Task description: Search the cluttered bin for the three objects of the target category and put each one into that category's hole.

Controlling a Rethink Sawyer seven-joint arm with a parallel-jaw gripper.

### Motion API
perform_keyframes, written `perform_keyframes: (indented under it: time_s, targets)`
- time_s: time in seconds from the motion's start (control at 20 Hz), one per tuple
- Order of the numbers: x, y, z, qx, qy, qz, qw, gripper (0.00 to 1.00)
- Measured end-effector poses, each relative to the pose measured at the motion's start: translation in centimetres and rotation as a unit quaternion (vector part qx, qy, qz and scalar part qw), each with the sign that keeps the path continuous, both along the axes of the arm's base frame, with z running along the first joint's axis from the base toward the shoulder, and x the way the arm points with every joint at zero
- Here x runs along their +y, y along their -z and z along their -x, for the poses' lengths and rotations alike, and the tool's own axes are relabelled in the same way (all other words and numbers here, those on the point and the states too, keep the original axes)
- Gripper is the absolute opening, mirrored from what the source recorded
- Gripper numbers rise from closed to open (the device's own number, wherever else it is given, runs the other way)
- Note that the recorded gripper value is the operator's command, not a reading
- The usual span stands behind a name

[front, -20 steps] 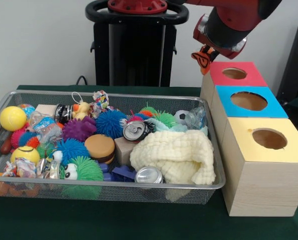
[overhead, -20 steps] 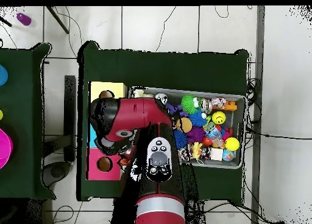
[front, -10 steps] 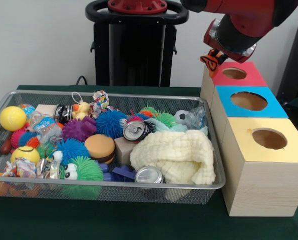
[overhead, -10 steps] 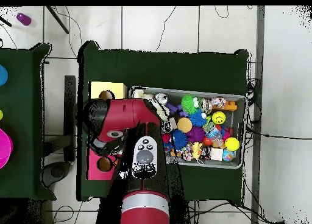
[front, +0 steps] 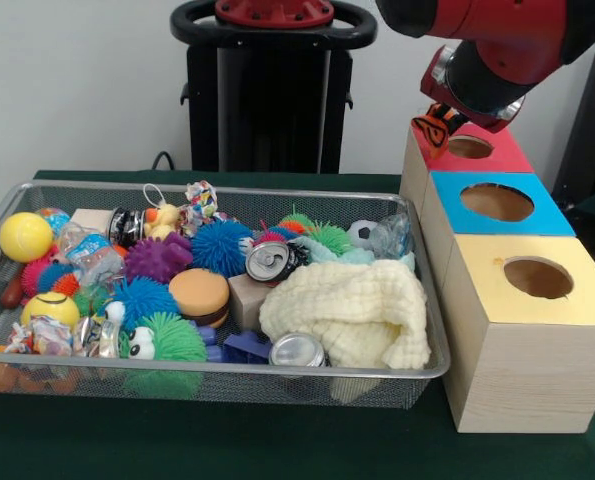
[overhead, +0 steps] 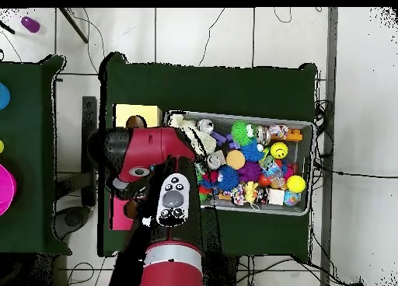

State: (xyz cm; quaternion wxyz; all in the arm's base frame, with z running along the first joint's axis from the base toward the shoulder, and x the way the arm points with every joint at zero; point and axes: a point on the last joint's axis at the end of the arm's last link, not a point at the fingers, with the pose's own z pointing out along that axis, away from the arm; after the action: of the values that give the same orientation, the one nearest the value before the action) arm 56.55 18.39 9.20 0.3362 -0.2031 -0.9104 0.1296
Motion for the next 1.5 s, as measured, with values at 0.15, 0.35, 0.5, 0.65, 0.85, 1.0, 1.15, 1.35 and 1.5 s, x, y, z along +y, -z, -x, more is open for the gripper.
perform_keyframes:
  time_s: [0.15, 0.35, 0.5, 0.65, 0.85, 1.0, 1.15, 1.35, 1.5]
  targets:
    - [0.5, 0.2, 0.0, 0.001, 0.005, -0.001, 1.0000, 0.00]
    - [1.1, 0.2, 0.0, 0.003, 0.017, 0.000, 0.9998, 0.00]
    - [1.6, 0.1, 0.0, 0.002, 0.027, 0.003, 0.9996, 0.00]
    - [2.0, -0.1, 0.0, 0.000, 0.038, 0.007, 0.9992, 0.00]
    - [2.9, -0.5, -0.2, -0.001, 0.060, 0.006, 0.9982, 0.00]
    - [3.5, -0.7, -0.4, -0.001, 0.076, 0.003, 0.9971, 0.00]
    - [4.6, -1.0, -0.6, 0.001, 0.106, -0.002, 0.9943, 0.00]
    - [5.7, -1.2, -0.1, 0.003, 0.134, -0.006, 0.9910, 0.00]
    - [6.2, -0.9, 0.8, -0.002, 0.140, -0.007, 0.9901, 0.00]
